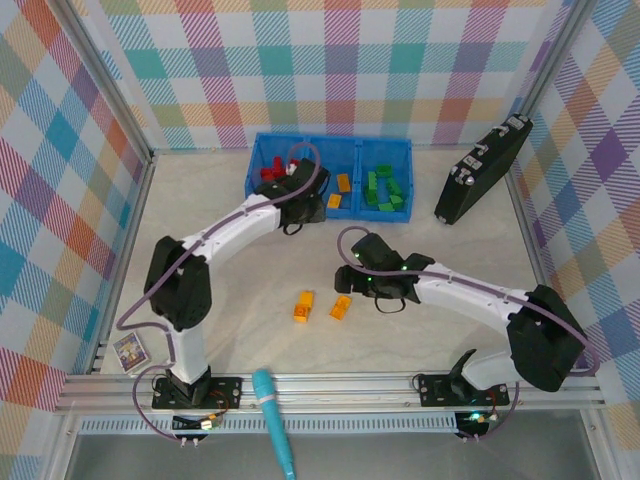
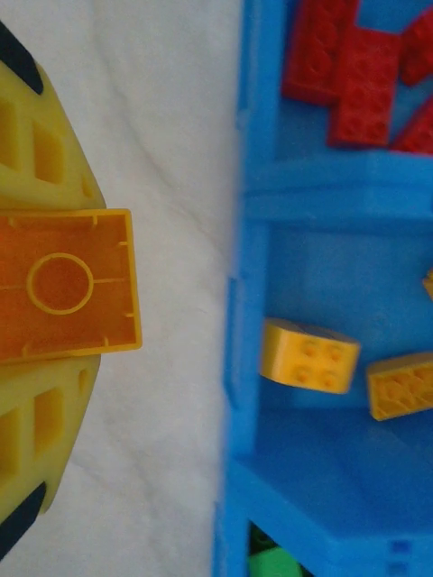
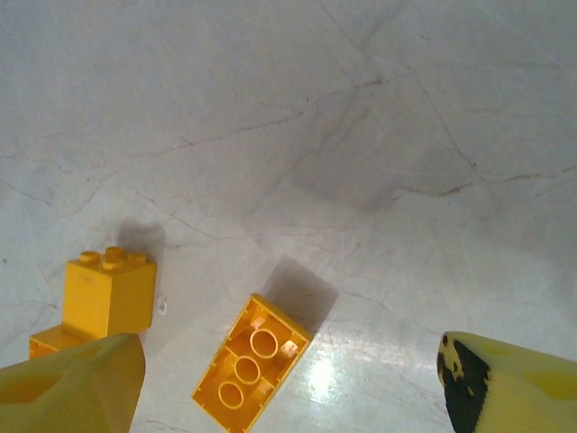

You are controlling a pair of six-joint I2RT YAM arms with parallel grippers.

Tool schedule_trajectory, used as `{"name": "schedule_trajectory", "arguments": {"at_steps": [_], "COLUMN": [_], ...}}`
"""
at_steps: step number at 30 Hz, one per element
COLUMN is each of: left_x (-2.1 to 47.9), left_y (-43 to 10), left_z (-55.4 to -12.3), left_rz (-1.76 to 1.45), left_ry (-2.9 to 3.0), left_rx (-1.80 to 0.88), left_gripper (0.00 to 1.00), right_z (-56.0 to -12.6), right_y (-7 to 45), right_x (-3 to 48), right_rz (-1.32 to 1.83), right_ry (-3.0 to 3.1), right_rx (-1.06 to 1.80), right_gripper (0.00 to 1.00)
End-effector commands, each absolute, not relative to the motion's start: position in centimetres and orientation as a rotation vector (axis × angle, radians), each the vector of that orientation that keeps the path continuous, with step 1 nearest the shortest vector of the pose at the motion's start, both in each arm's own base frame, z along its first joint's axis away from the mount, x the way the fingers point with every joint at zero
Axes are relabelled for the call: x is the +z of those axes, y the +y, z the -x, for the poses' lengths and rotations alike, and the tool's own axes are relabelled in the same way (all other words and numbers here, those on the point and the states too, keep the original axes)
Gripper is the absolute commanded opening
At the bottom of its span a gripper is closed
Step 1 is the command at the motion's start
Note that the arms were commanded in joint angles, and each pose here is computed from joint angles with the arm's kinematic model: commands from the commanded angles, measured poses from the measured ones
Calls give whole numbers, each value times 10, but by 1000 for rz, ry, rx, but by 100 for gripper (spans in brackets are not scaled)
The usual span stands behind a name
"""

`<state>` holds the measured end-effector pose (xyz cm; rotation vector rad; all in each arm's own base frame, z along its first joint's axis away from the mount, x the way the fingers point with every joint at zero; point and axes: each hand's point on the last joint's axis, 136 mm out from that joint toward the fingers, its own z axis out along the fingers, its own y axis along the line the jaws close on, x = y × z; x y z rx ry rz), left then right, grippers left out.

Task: Sort the legos into containers by color
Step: Place the lego in the container.

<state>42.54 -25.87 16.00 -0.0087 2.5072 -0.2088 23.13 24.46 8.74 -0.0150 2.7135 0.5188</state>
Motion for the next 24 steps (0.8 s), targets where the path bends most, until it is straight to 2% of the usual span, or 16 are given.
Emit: {"name": "schedule_trajectory", "arguments": {"at_steps": [1, 9, 13, 19, 21, 24], "left_x": [162, 152, 146, 142, 144, 162], "left_y": [-274, -290, -292, -288, -286, -287], "left_z": [-459, -514, -535, -561, -566, -567], "left_rz": [-19, -73, -65, -36, -32, -42], "left_ry": [2427, 2336, 2325, 2314, 2308, 2282], "left_rx": [-217, -105, -109, -126, -135, -162], "left_gripper": [16, 17, 25, 44, 48, 48], "right_z": [-226, -210, -204, -197, -197, -197], "right_y": [244, 246, 248, 264, 270, 274], "right_x": [93, 86, 78, 68, 64, 57], "right_rz": [-36, -123, -188, -243, -242, -248], "right_ry": [2726, 2745, 2764, 2801, 2812, 2828], "right_rx": [476, 427, 409, 433, 419, 383], "right_gripper": [84, 81, 80, 80, 80, 80]}}
